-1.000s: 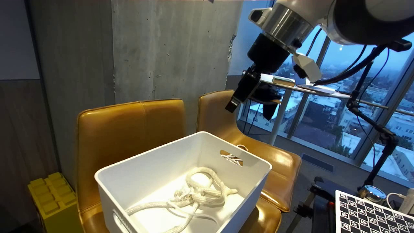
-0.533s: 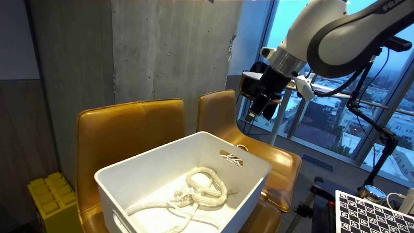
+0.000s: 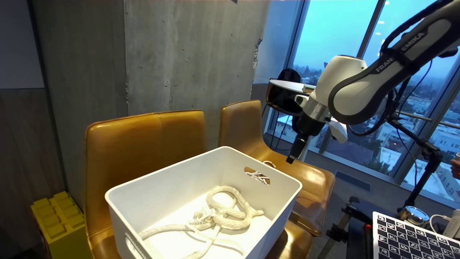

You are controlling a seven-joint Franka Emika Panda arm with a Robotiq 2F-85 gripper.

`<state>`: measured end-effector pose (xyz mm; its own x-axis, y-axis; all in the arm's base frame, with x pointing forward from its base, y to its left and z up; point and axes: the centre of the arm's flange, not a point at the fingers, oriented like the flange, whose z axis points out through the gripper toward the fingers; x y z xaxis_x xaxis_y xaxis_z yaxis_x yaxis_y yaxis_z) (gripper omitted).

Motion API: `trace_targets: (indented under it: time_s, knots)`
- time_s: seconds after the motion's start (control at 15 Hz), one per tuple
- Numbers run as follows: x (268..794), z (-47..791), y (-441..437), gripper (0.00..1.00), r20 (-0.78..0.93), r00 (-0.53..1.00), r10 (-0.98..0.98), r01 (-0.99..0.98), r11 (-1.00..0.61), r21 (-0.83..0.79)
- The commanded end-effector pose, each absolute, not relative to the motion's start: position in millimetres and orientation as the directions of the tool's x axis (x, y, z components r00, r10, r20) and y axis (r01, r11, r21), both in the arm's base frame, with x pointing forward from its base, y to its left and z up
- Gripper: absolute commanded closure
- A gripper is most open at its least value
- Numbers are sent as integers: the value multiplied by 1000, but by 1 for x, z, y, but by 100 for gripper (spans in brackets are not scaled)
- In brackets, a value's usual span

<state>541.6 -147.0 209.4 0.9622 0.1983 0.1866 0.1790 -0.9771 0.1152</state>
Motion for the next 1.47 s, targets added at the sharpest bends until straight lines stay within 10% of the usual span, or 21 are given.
trace_targets:
  time_s: [0.0,1.4]
  knots:
    - [557,178,-179,0,181,965,189,172,-979,107]
    - [682,64,-115,0,206,948,242,238,-970,45]
